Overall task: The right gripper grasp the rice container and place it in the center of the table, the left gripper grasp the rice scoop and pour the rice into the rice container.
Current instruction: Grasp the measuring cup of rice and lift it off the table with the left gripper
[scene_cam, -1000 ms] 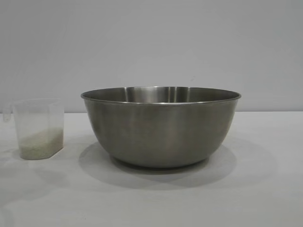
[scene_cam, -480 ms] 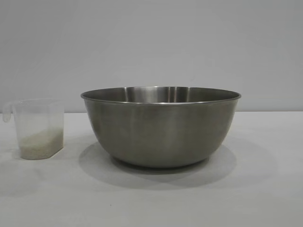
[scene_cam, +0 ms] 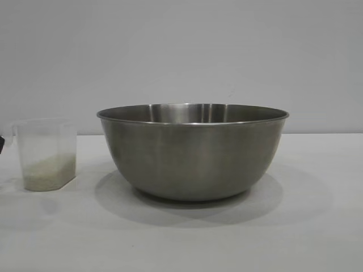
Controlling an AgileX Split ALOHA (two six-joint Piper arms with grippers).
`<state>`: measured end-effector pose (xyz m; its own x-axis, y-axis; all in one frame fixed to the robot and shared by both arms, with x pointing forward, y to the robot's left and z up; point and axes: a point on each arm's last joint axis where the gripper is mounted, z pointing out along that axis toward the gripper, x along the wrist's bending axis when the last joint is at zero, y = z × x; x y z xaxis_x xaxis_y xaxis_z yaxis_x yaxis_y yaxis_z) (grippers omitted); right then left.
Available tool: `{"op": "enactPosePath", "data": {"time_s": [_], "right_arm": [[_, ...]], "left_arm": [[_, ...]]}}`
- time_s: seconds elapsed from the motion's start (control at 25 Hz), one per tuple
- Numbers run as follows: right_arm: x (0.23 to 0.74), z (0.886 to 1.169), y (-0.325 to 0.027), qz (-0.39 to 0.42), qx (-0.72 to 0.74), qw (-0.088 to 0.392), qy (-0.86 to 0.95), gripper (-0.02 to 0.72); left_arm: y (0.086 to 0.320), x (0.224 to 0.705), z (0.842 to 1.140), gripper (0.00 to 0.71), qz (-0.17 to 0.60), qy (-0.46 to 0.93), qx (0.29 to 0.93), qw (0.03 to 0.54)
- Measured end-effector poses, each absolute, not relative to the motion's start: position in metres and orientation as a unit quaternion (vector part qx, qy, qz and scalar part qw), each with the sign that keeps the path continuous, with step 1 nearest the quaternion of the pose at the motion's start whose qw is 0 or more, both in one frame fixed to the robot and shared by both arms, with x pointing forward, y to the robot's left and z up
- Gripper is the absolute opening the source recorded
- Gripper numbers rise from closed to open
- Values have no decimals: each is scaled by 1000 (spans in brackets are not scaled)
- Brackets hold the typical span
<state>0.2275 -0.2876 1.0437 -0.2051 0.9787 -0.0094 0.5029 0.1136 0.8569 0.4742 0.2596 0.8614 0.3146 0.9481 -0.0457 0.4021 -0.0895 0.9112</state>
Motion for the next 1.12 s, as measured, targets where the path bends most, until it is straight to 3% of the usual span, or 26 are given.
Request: {"op": "enactPosePath", "data": {"time_s": [1.12], "right_arm": [[228, 1044, -288, 379, 547, 313, 677, 445]], "left_arm": [[252, 518, 844, 202, 288, 501, 660, 481]]}}
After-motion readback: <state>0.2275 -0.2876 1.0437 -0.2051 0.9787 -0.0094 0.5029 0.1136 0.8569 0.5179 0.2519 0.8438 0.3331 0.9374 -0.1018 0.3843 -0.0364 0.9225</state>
